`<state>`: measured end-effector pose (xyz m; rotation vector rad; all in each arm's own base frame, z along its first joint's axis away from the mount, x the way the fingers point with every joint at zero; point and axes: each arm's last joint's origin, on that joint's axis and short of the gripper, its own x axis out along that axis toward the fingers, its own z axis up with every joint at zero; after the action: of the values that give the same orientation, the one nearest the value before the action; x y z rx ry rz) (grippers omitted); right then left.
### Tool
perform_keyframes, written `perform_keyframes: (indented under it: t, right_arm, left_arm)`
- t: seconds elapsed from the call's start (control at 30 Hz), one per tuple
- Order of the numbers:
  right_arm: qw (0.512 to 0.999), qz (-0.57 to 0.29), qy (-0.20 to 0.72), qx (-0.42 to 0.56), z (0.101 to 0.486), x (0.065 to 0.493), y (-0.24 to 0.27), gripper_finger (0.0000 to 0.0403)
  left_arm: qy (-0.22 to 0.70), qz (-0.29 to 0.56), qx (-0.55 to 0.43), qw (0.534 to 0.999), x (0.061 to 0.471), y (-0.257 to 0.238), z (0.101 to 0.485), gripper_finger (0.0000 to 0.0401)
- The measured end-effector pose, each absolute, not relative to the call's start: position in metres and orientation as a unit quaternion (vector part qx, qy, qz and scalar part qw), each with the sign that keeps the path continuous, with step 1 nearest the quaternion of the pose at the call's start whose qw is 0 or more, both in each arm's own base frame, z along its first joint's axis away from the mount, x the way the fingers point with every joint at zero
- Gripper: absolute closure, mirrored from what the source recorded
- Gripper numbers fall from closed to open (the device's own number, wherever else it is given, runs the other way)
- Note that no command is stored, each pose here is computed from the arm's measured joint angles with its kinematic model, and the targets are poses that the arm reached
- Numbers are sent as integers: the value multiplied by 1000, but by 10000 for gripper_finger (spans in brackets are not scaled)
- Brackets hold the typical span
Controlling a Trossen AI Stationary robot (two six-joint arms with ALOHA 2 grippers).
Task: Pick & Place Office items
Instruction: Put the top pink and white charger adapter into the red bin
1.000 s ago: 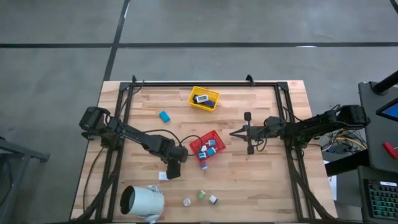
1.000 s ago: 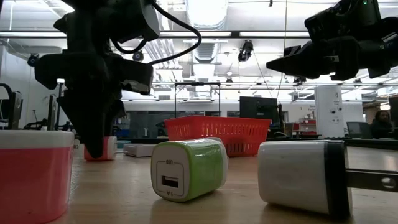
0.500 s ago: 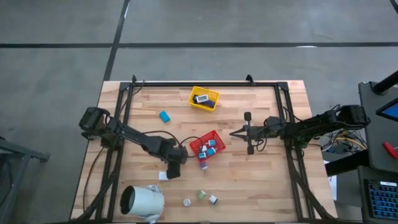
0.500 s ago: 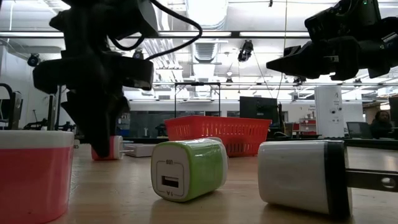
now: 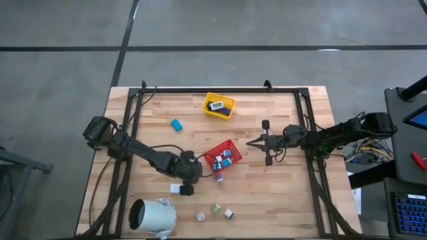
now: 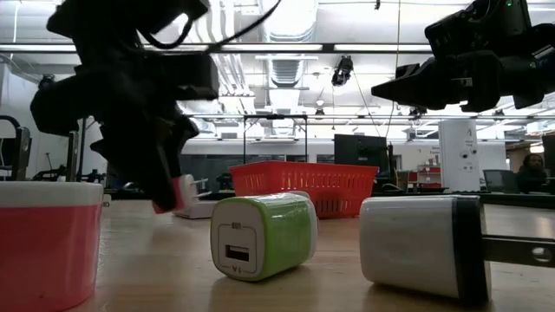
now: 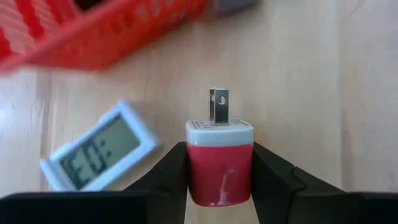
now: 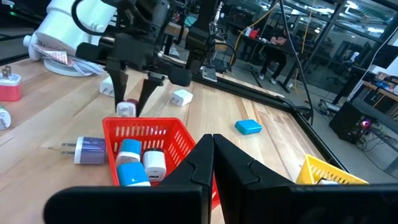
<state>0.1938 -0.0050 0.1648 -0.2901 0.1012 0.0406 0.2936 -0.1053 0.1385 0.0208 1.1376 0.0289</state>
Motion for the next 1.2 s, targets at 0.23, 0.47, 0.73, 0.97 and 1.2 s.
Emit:
perform_keyframes:
  t: [0.23, 0.47, 0.73, 0.97, 1.2]
  right_arm:
    - [988, 20, 50, -145, 165, 194, -5, 395]
    - [988, 28, 46, -146, 165, 194, -5, 395]
    - [988, 28, 37, -146, 167, 194, -5, 395]
    - [988, 31, 30, -146, 168, 194, -4, 394]
    - [988, 30, 29, -147, 169, 194, -4, 394]
  left_arm:
    - [472, 11, 24, 881, 287, -109, 136, 274]
    - [369, 3, 35, 929, 280, -105, 141, 274]
    - [269, 1, 62, 961, 275, -96, 148, 274]
    - [203, 11, 87, 975, 277, -86, 151, 274]
    - [146, 11, 120, 982, 280, -78, 158, 274]
